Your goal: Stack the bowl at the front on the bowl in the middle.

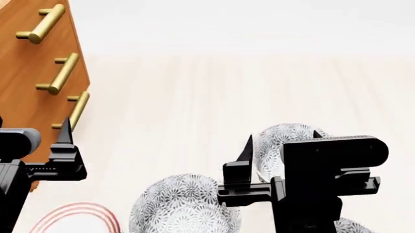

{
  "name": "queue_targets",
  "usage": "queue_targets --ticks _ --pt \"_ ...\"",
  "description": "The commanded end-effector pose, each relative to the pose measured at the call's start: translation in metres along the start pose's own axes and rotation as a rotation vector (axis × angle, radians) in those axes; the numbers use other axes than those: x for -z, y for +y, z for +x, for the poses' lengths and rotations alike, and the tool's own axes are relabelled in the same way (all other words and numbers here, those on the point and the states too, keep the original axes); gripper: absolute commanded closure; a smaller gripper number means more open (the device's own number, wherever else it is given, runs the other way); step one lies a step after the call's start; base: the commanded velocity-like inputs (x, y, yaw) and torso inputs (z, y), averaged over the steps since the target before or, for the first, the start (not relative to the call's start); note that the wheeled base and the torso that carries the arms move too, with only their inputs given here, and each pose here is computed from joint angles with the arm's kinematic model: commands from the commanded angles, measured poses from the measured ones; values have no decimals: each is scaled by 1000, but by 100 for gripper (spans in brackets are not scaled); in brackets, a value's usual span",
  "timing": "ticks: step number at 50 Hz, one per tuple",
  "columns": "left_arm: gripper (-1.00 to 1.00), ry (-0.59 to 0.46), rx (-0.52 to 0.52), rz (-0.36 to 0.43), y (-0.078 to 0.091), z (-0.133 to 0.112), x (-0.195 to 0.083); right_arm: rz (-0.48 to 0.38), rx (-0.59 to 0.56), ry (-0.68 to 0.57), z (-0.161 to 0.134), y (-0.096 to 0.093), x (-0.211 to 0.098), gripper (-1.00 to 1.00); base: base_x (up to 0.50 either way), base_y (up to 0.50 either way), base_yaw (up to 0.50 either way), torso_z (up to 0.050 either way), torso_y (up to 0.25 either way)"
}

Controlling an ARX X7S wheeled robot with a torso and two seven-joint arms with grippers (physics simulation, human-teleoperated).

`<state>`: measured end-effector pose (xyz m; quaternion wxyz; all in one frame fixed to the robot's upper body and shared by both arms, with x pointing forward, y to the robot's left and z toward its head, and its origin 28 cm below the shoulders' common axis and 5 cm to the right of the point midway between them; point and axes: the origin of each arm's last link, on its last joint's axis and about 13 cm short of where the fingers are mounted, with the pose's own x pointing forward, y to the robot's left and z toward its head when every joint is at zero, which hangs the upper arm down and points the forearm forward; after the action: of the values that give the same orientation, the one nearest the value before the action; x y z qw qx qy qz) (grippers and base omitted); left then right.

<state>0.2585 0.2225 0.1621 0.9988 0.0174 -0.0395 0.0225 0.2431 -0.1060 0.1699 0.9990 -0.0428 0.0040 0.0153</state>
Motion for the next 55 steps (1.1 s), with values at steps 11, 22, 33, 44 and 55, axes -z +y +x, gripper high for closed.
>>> queue_targets --ticks 11,22,33,44,55 --pt "-100 3 2 -3 -1 0 1 23 76 52 3 -2 -3 -100 222 0 0 0 0" --pt "-100 4 -3 -5 0 -1 1 158 78 118 6 -20 -24 -100 0 0 0 0 0" --pt "-100 4 4 5 -1 3 2 337 79 555 60 -83 -89 -100 0 0 0 0 0" --pt "-100 8 6 5 0 3 4 385 97 605 76 -97 -85 -100 0 0 0 0 0" --pt "-100 10 9 7 -1 3 4 440 155 652 88 -116 -75 -100 0 0 0 0 0"
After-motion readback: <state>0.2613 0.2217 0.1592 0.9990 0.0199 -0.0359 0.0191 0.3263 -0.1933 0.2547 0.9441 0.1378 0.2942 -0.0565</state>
